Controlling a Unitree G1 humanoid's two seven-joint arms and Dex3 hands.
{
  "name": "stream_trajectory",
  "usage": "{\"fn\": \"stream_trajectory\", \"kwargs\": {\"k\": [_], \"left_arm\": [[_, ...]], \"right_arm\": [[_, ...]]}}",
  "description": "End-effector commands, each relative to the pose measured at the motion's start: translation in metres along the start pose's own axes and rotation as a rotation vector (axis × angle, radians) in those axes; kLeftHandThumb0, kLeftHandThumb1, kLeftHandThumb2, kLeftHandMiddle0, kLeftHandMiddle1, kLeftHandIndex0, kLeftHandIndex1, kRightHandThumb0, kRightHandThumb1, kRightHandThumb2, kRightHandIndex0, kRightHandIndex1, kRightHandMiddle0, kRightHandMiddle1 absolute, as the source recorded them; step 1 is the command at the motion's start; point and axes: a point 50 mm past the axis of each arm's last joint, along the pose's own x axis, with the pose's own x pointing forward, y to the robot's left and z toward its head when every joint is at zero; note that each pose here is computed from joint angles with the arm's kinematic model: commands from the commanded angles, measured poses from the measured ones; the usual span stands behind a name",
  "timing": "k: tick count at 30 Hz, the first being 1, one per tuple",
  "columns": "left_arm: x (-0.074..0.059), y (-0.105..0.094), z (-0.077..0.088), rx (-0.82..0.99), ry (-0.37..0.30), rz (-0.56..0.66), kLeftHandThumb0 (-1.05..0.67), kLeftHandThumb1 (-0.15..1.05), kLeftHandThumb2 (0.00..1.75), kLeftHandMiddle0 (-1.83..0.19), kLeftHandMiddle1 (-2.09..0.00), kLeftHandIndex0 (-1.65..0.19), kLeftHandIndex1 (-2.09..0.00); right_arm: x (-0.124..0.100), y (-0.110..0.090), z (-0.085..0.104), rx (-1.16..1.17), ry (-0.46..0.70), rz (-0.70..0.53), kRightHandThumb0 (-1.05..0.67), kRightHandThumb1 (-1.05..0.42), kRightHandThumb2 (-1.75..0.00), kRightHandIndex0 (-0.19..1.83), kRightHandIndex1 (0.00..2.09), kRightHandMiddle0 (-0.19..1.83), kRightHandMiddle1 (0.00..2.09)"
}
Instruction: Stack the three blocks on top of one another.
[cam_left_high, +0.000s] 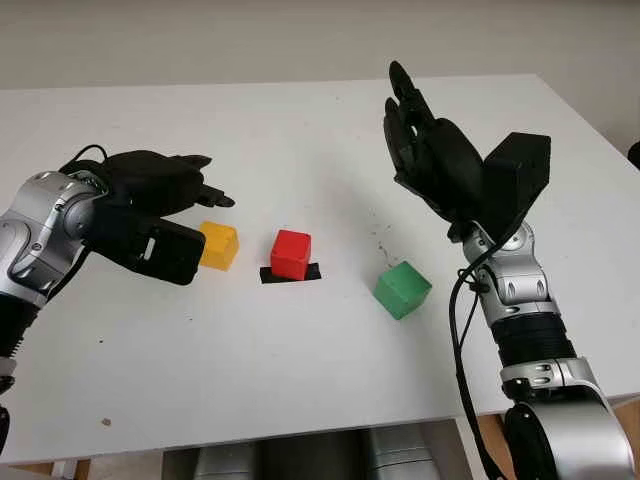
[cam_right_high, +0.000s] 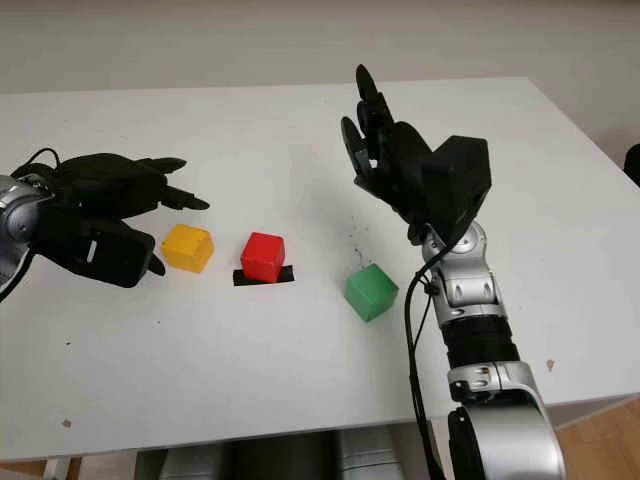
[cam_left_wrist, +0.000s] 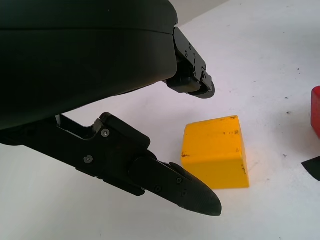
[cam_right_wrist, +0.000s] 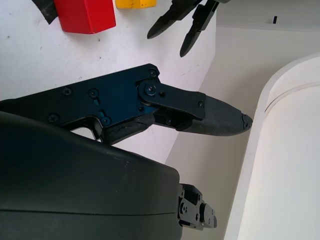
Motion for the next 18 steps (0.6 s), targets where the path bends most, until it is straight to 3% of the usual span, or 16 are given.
{"fn": "stream_trajectory", "kwargs": {"k": [1,18], "left_arm": [[0.0010,-0.0043,0.0014,-0.021,-0.011,-0.002,-0.75,0.87,0.05,0.09,-0.05,-0.36,-0.06],[0.0068,-0.0102,0.0047,0.035,0.004,0.052,-0.73,0.91,0.06,-0.01,-0.08,-0.51,-0.13]], "right_arm": [[-0.0006,-0.0026,0.0062,-0.011,-0.023,-0.004,-0.70,-1.05,-0.68,-0.19,0.02,-0.19,0.01],[0.0000,-0.0031,0.0069,-0.010,-0.024,0.000,-0.70,-1.05,-0.68,-0.19,0.02,-0.19,0.00]]}}
